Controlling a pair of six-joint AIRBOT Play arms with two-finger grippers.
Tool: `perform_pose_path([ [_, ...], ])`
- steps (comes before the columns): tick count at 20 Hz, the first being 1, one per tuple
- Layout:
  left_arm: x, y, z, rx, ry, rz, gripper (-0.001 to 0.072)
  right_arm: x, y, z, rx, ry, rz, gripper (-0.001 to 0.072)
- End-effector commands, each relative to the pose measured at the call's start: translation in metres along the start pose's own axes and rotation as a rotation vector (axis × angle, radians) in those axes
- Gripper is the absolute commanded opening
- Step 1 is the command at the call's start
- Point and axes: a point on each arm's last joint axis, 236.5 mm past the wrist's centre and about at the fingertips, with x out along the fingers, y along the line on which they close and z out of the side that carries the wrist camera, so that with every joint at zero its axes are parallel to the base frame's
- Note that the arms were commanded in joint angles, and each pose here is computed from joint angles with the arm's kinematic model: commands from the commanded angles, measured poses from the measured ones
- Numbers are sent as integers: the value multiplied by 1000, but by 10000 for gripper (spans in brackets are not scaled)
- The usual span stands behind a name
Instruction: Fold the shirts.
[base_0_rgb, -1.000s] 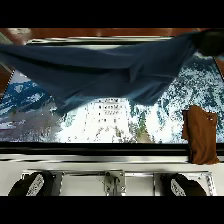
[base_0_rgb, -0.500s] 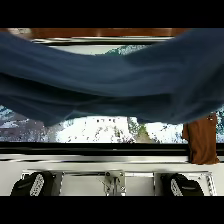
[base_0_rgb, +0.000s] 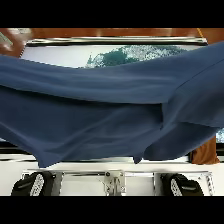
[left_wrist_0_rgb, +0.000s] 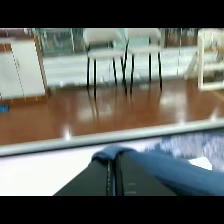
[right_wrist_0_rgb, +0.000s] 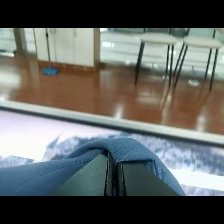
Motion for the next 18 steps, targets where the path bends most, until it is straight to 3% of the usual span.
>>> perform_pose_path([
  [1, 8, 1, -39, -30, 134, -18, 37, 9, -2, -54, 71, 234, 10, 69],
  [7, 51, 21, -153, -234, 410, -38, 38, 85, -14, -201, 263, 674, 57, 69],
  [10, 83, 38, -212, -332, 529, -34, 38, 153, -34, -252, 338, 661, 35, 69],
  [15, 173, 64, -269, -440, 547, -22, 38, 270, -49, -278, 517, 469, 88, 69],
  [18, 230, 56, -325, -373, 593, -66, 38, 312, -57, -330, 630, 503, 69, 69],
])
